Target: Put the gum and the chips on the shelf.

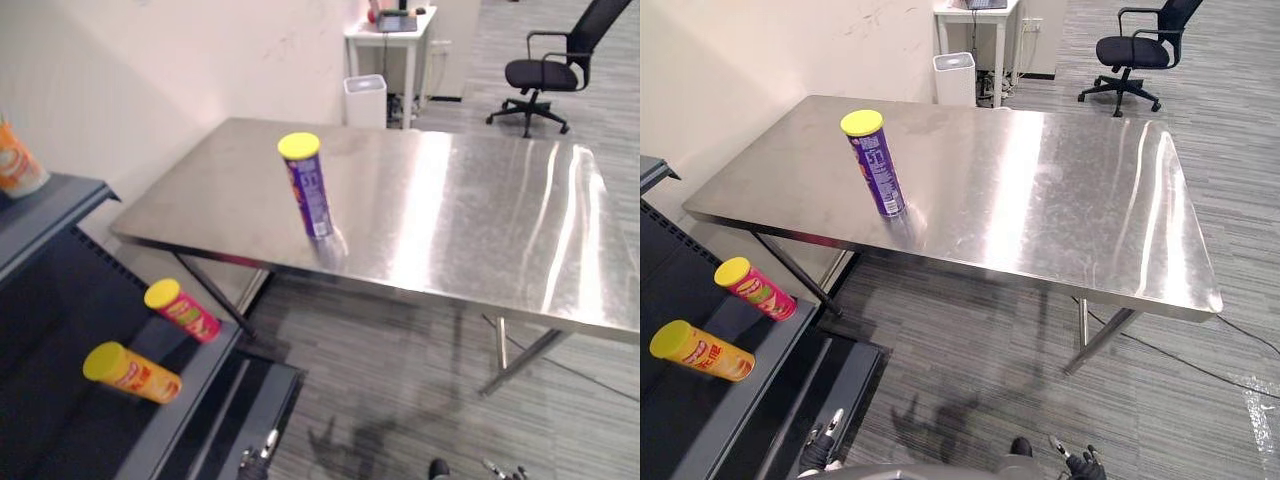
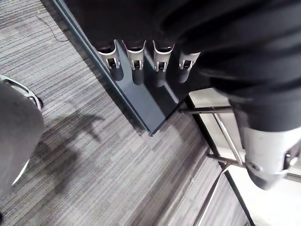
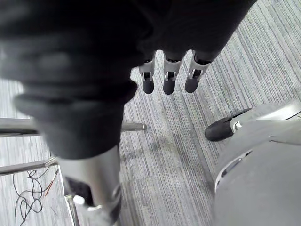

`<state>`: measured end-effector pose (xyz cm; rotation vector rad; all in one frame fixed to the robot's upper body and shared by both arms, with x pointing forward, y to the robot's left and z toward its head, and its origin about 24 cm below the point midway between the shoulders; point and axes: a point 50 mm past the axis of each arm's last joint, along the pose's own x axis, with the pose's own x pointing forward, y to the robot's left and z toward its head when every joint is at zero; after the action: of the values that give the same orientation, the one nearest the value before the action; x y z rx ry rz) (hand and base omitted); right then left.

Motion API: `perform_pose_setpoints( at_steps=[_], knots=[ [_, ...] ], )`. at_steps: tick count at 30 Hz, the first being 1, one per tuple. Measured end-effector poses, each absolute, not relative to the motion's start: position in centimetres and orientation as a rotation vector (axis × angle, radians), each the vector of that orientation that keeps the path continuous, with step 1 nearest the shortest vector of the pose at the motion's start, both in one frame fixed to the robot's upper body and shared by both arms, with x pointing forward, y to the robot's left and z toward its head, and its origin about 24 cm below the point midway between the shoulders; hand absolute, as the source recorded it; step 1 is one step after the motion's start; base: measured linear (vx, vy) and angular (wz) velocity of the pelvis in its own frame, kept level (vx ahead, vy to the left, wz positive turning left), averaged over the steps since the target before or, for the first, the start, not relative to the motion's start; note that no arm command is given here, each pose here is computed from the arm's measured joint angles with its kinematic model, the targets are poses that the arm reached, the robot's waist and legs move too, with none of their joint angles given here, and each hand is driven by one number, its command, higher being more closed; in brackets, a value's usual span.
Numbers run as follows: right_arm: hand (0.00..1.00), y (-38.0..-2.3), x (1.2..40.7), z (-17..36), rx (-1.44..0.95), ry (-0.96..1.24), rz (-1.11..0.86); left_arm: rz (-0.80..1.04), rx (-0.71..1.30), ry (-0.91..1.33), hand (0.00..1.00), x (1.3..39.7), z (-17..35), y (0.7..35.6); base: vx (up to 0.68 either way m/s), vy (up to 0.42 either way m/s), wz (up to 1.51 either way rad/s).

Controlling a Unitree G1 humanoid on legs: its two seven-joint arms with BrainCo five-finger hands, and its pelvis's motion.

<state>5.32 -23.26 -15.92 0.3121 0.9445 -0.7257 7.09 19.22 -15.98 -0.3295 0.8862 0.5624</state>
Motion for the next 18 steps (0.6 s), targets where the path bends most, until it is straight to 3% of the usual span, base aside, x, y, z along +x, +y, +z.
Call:
perform_pose_setpoints(
  at_steps=[7,12,15,18],
  knots=[
    [0.00,-23.1,4.0,-16.2,0.367,0.975,-0.857,0.558,-0.344,0.907,0.00,6.8,-16.1,19.2,0.00,0.005,-0.09],
    [0.00,-24.9,3.7,-15.6,0.415,0.899,-1.061,0.604,-0.357,0.898,0.00,6.1,-16.1,20.2,-0.06,-0.003,-0.15],
    [0.00,-27.7,4.3,-14.3,0.462,0.755,-1.214,0.654,-0.359,0.874,0.00,5.4,-15.8,21.4,-0.04,-0.016,-0.29],
    [0.00,-32.9,5.1,-11.0,0.446,0.491,-1.344,0.680,-0.360,0.846,0.00,5.3,-15.5,22.2,-0.01,-0.012,-0.08]
  ],
)
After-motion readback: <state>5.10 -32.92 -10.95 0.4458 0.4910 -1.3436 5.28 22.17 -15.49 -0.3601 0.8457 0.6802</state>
